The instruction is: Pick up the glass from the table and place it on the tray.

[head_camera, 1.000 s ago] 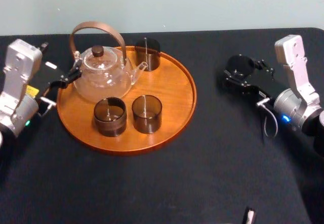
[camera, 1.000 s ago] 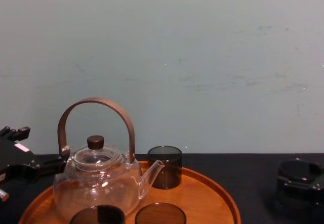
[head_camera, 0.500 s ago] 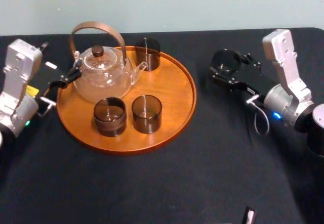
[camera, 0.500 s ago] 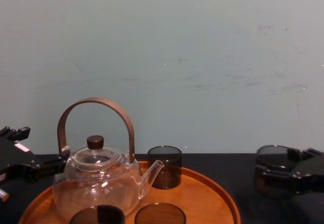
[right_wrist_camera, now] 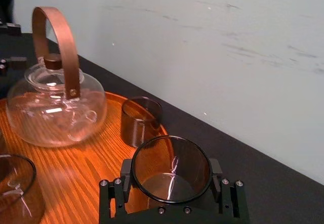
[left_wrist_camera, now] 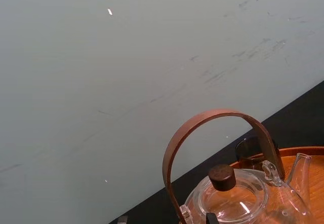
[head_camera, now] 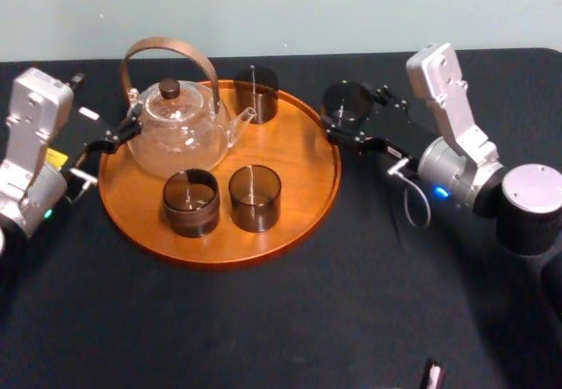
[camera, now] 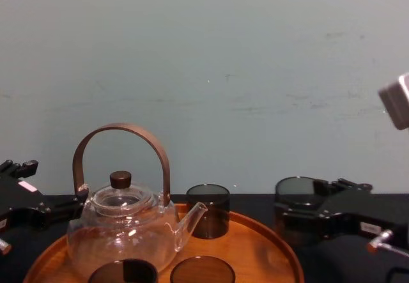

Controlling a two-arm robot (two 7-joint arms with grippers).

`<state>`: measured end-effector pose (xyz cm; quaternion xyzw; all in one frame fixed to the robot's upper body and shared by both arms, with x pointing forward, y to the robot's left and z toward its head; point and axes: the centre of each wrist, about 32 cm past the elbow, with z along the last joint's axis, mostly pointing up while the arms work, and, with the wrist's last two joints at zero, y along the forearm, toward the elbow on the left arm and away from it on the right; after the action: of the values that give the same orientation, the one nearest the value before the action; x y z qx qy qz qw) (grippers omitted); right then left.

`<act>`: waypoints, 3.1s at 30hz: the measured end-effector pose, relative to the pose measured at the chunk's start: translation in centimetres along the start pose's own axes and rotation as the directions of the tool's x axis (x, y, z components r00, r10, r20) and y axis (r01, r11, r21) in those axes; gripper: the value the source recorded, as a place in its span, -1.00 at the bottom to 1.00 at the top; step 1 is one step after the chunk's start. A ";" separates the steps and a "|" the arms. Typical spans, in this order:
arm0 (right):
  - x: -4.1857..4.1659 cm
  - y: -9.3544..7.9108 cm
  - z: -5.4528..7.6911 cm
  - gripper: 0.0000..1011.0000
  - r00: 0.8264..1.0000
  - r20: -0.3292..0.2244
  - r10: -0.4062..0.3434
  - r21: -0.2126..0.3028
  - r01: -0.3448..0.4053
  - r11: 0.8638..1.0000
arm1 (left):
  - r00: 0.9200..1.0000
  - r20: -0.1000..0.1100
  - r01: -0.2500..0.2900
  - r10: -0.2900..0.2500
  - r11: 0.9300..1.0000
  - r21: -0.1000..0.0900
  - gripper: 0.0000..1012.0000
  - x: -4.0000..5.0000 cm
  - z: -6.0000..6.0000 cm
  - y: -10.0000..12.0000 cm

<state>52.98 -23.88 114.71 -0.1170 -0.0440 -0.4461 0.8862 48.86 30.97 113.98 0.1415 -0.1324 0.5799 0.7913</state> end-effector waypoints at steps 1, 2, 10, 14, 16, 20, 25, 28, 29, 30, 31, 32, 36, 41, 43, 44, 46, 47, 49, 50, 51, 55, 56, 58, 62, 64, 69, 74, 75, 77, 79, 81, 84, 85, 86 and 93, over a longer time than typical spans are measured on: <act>-0.06 0.2 0.0 0.81 1.000 0.001 0.004 0.001 -0.004 1.000 | 1.000 0.000 0.000 0.000 1.000 0.000 0.98 0.00 0.0 0.0; -0.21 0.5 0.0 0.80 1.000 0.001 0.012 0.002 -0.012 1.000 | 1.000 0.000 0.000 0.000 1.000 0.000 0.98 0.00 0.0 0.0; -0.71 2.1 0.1 0.81 0.999 0.005 0.048 0.004 -0.048 0.999 | 1.000 0.000 0.000 0.000 1.000 0.000 0.98 0.00 0.0 0.0; -0.84 2.9 0.1 0.80 0.998 0.007 0.063 0.006 -0.063 0.998 | 1.000 0.000 0.000 0.000 1.000 0.000 0.98 0.00 0.0 0.0; -0.89 3.1 0.0 0.81 0.998 0.007 0.069 0.007 -0.069 0.998 | 1.000 0.000 0.000 0.000 1.000 0.000 0.98 0.00 0.0 0.0; -0.99 3.8 -0.1 0.80 0.996 0.008 0.085 0.006 -0.085 0.996 | 1.000 0.000 0.000 0.000 1.000 0.000 0.98 0.00 0.0 0.0; -1.18 4.4 -0.3 0.81 0.995 0.008 0.098 0.003 -0.098 0.995 | 1.000 0.000 0.000 0.000 1.000 0.000 0.98 0.00 0.0 0.0; -1.26 4.6 -0.3 0.81 0.995 0.009 0.104 0.004 -0.104 0.995 | 1.000 0.000 0.000 0.000 1.000 0.000 0.98 0.00 0.0 0.0; -1.34 4.7 -0.4 0.81 0.994 0.008 0.107 0.002 -0.107 0.994 | 1.000 0.000 0.000 0.000 1.000 0.000 0.98 0.00 0.0 0.0; -1.39 4.8 -0.4 0.80 0.994 0.008 0.109 0.002 -0.109 0.994 | 1.000 0.000 0.000 0.000 1.000 0.000 0.98 0.00 0.0 0.0; -1.45 4.9 -0.4 0.81 0.994 0.007 0.111 0.001 -0.111 0.994 | 1.000 0.000 0.000 0.000 1.000 0.000 0.98 0.00 0.0 0.0; -1.54 5.0 -0.5 0.80 0.993 0.007 0.115 -0.001 -0.115 0.993 | 1.000 0.000 0.000 0.000 1.000 0.000 0.98 0.00 0.0 0.0; -1.79 5.3 -0.6 0.81 0.992 0.006 0.124 -0.003 -0.124 0.992 | 1.000 0.000 0.000 0.000 1.000 0.000 0.98 0.00 0.0 0.0; -2.03 5.5 -0.9 0.81 0.991 0.004 0.131 -0.009 -0.131 0.991 | 1.000 0.000 0.000 0.000 1.000 0.000 0.98 0.00 0.0 0.0; -2.07 5.6 -1.0 0.80 0.991 0.004 0.132 -0.010 -0.132 0.991 | 1.000 0.000 0.000 0.000 1.000 0.000 0.98 0.00 0.0 0.0; -2.10 5.6 -1.0 0.81 0.991 0.003 0.133 -0.011 -0.133 0.991 | 1.000 0.000 0.000 0.000 1.000 0.000 0.98 0.00 0.0 0.0; -2.15 5.7 -1.1 0.80 0.991 0.002 0.135 -0.013 -0.135 0.991 | 1.000 0.000 0.000 0.000 1.000 0.000 0.98 0.00 0.0 0.0; -2.18 5.7 -1.1 0.80 0.991 0.001 0.135 -0.014 -0.135 0.991 | 1.000 0.000 0.000 0.000 1.000 0.000 0.98 0.00 0.0 0.0; -2.25 5.7 -1.2 0.80 0.991 -0.001 0.136 -0.017 -0.136 0.991 | 1.000 0.000 0.000 0.000 1.000 0.000 0.98 0.00 0.0 0.0; -2.25 5.8 -1.3 0.81 0.991 -0.001 0.136 -0.018 -0.136 0.991 | 1.000 0.000 0.000 0.000 1.000 0.000 0.98 0.00 0.0 0.0; -2.25 5.8 -1.3 0.80 0.991 -0.003 0.136 -0.019 -0.136 0.991 | 1.000 0.000 0.000 0.000 1.000 0.000 0.98 0.00 0.0 0.0; -2.30 5.8 -1.5 0.81 0.991 -0.005 0.136 -0.024 -0.136 0.990 | 1.000 0.000 0.000 0.000 1.000 0.000 0.98 0.00 0.0 0.0; -2.31 5.8 -1.6 0.81 0.991 -0.006 0.136 -0.025 -0.136 0.990 | 1.000 0.000 0.000 0.000 1.000 0.000 0.98 0.00 0.0 0.0; -2.31 5.8 -1.6 0.80 0.991 -0.006 0.136 -0.026 -0.136 0.990 | 1.000 0.000 0.000 0.000 1.000 0.000 0.98 0.00 0.0 0.0; -2.33 5.8 -1.6 0.81 0.991 -0.005 0.137 -0.028 -0.137 0.990 | 1.000 0.000 0.000 0.000 1.000 0.000 0.98 0.00 0.0 0.0; -2.33 5.8 -1.6 0.81 0.991 -0.005 0.137 -0.028 -0.137 0.990 | 1.000 0.000 0.000 0.000 1.000 0.000 0.98 0.00 0.0 0.0; -2.32 5.8 -1.6 0.80 0.991 -0.005 0.136 -0.029 -0.136 0.990 | 1.000 0.000 0.000 0.000 1.000 0.000 0.98 0.00 0.0 0.0; -2.30 5.8 -1.6 0.82 0.991 -0.005 0.136 -0.029 -0.136 0.990 | 1.000 0.000 0.000 0.000 1.000 0.000 0.98 0.00 0.0 0.0; -2.30 5.8 -1.6 0.85 0.991 -0.005 0.135 -0.029 -0.136 0.990 | 1.000 0.000 0.000 0.000 1.000 0.000 0.98 0.00 0.0 0.0; -2.30 5.8 -1.6 0.96 0.991 -0.005 0.135 -0.029 -0.135 0.990 | 1.000 0.000 0.000 0.000 1.000 0.000 0.98 0.00 0.0 0.0; -2.30 5.8 -1.6 0.98 0.991 -0.006 0.135 -0.029 -0.135 0.990 | 1.000 0.000 0.000 0.000 1.000 0.000 0.98 0.00 0.0 0.0; -2.29 5.8 -1.6 0.98 0.991 -0.006 0.135 -0.029 -0.135 0.990 | 1.000 0.000 0.000 0.000 1.000 0.000 0.98 0.00 0.0 0.0; -2.29 5.8 -1.6 0.98 0.991 -0.006 0.135 -0.028 -0.135 0.990 | 1.000 0.000 0.000 0.000 1.000 0.000 0.98 0.00 0.0 0.0; -2.29 5.8 -1.6 0.98 0.991 -0.006 0.135 -0.028 -0.135 0.990 | 1.000 0.000 0.000 0.000 1.000 0.000 0.98 0.00 0.0 0.0; -2.29 5.8 -1.6 0.98 0.991 -0.006 0.135 -0.028 -0.135 0.990 | 1.000 0.000 0.000 0.000 1.000 0.000 0.98 0.00 0.0 0.0; -2.28 5.6 -1.7 0.98 0.991 -0.024 0.135 -0.031 -0.136 0.990 | 1.000 0.000 0.000 0.000 1.000 0.000 0.98 0.00 0.0 0.0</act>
<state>56.05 -19.31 111.69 -0.1291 -0.0189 -0.3867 0.9129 48.86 30.97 113.98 0.1415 -0.1324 0.5799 0.7913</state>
